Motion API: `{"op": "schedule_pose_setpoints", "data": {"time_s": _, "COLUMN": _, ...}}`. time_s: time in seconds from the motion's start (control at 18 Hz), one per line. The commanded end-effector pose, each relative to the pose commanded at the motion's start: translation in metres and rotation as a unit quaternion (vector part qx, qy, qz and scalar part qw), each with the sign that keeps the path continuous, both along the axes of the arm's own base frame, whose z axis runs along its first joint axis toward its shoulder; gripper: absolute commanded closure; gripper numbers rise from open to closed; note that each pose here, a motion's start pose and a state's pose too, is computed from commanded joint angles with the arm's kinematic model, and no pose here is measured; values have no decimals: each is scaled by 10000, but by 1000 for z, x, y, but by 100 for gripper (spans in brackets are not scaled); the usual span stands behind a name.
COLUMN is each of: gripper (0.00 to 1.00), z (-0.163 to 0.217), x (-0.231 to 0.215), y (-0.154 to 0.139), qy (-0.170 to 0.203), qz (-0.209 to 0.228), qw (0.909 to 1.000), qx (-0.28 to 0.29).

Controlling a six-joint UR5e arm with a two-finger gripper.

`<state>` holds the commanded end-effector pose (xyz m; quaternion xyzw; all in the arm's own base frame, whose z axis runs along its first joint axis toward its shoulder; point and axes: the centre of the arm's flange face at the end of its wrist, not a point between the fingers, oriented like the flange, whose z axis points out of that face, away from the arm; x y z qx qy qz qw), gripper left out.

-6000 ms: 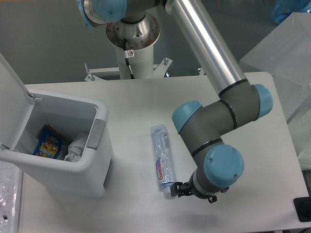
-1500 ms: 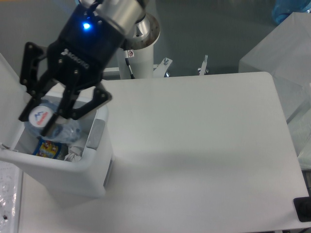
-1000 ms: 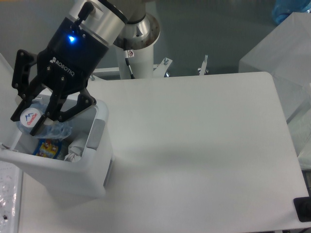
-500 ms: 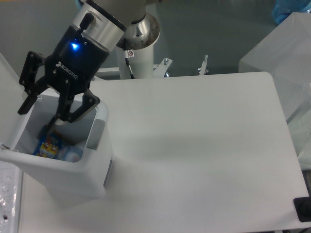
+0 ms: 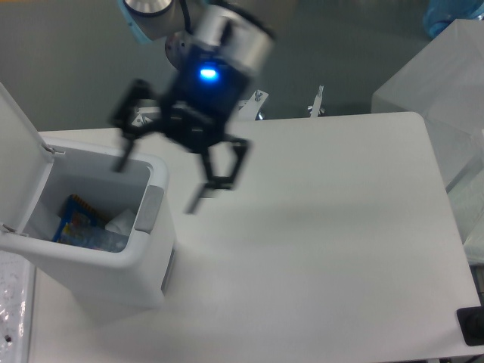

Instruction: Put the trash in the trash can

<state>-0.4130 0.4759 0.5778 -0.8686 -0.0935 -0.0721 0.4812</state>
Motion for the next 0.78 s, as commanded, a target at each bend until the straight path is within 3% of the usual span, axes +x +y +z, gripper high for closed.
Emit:
{"op": "schedule_pose_setpoints", "data": {"time_s": 0.22, "gripper": 0, "z": -47, "x": -68, "y": -29, "qy": -252, "qz": 505, "qw": 9981, "qx": -244}}
{"op": "schedule_pose_setpoints", "data": {"time_s": 0.5, "gripper": 0, "z": -116, "x": -110, "y": -47, "qy": 293, "qz": 605, "qw": 9907, "qx": -1185}}
{"op": "schedule_pose_setpoints", "data": {"time_s": 0.56, "gripper": 0, "z": -131, "x": -116, "y": -57, "qy": 636, "qz": 748, "qw": 9787, "qx": -1803}}
{"op": "schedule_pose_setpoints", "data": {"time_s": 0.78, "gripper": 0, "z": -166, "x": -126, "y": -62, "qy": 1096, "qz": 547, "qw": 9575, "qx": -2611}}
